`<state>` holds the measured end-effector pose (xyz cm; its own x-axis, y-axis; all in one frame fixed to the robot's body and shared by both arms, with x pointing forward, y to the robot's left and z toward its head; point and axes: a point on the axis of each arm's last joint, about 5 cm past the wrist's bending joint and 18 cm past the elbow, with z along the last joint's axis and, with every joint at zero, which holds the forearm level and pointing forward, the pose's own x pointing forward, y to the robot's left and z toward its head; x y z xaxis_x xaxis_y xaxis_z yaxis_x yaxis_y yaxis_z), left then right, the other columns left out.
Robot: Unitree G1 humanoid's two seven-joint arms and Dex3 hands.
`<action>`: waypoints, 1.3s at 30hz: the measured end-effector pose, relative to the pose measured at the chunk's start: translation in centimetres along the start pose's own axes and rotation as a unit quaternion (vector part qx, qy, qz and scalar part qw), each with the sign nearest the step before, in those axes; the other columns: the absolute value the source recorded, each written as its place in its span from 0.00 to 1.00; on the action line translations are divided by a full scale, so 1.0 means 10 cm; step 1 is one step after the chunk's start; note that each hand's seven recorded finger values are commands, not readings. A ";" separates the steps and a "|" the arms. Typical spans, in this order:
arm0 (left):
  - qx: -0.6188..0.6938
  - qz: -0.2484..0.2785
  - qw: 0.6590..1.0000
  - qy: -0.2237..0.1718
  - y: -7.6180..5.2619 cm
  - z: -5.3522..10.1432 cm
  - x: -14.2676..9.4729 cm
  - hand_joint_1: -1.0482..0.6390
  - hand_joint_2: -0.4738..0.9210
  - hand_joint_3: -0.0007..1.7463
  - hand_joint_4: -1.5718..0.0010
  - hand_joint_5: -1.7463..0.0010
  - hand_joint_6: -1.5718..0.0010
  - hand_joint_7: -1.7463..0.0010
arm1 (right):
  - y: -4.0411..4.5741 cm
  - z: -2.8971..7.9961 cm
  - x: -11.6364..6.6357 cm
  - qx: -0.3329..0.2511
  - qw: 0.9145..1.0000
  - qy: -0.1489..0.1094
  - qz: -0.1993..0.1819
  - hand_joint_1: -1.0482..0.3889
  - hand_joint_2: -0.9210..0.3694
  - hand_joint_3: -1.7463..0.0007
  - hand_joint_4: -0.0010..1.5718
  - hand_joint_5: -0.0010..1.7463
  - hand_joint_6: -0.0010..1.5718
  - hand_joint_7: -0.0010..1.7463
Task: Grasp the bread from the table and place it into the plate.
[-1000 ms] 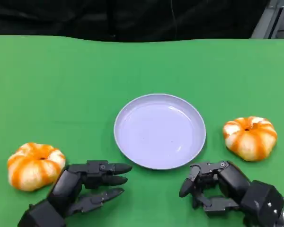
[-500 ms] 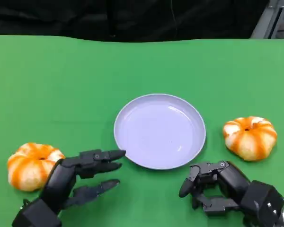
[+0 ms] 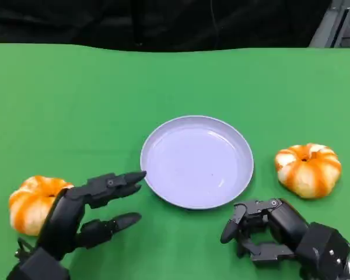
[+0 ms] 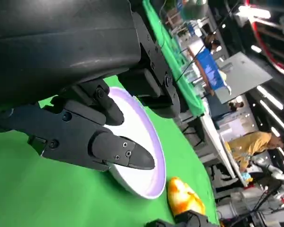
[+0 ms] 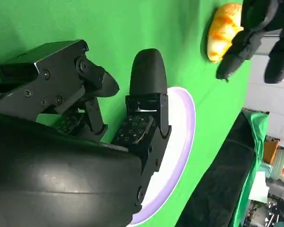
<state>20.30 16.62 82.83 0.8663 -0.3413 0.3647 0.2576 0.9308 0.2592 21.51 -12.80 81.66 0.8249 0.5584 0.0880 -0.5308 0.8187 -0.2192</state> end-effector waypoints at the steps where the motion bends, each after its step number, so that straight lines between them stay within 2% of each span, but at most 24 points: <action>1: 0.007 0.000 1.000 -0.001 0.01 0.00 0.00 0.28 1.00 0.03 0.53 1.00 0.53 1.00 | 0.000 0.00 0.00 0.000 1.000 0.000 0.000 0.85 0.23 0.47 0.63 0.74 0.64 0.52; 5: 0.056 0.013 0.998 -0.009 0.07 0.03 -0.02 0.25 1.00 0.03 0.57 1.00 0.56 1.00 | 0.000 0.00 0.00 0.000 1.000 0.000 0.000 0.85 0.23 0.46 0.63 0.74 0.64 0.52; 11: 0.154 0.028 0.988 0.002 0.21 0.06 -0.02 0.20 1.00 0.07 0.60 1.00 0.59 1.00 | 0.000 0.00 0.00 0.000 1.000 0.000 0.000 0.85 0.24 0.44 0.63 0.74 0.65 0.52; 15: 0.200 0.026 0.979 0.011 0.23 0.05 -0.04 0.17 1.00 0.10 0.63 1.00 0.61 1.00 | -0.001 0.00 0.00 0.000 1.000 0.000 0.000 0.84 0.25 0.44 0.63 0.74 0.64 0.52; 22: 0.311 0.024 0.949 0.035 0.32 0.05 -0.03 0.14 1.00 0.11 0.68 1.00 0.62 1.00 | -0.001 0.00 0.00 0.000 1.000 0.000 0.001 0.84 0.25 0.44 0.63 0.74 0.64 0.51; 29: 0.360 0.017 0.931 0.061 0.34 0.04 -0.05 0.11 1.00 0.12 0.73 1.00 0.62 1.00 | 0.000 0.00 0.00 -0.001 1.000 0.000 0.000 0.84 0.25 0.44 0.63 0.74 0.64 0.51; 39: 0.427 0.031 0.895 0.124 0.38 0.04 -0.05 0.08 1.00 0.14 0.81 1.00 0.63 1.00 | 0.003 0.00 0.00 -0.002 1.000 0.000 0.001 0.86 0.24 0.44 0.63 0.74 0.65 0.51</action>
<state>20.72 20.30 84.04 0.9634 -0.1540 0.2193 -0.1236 0.4706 0.8736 21.52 -12.75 81.67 0.8244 0.5592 0.0877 -0.5308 0.8175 -0.2235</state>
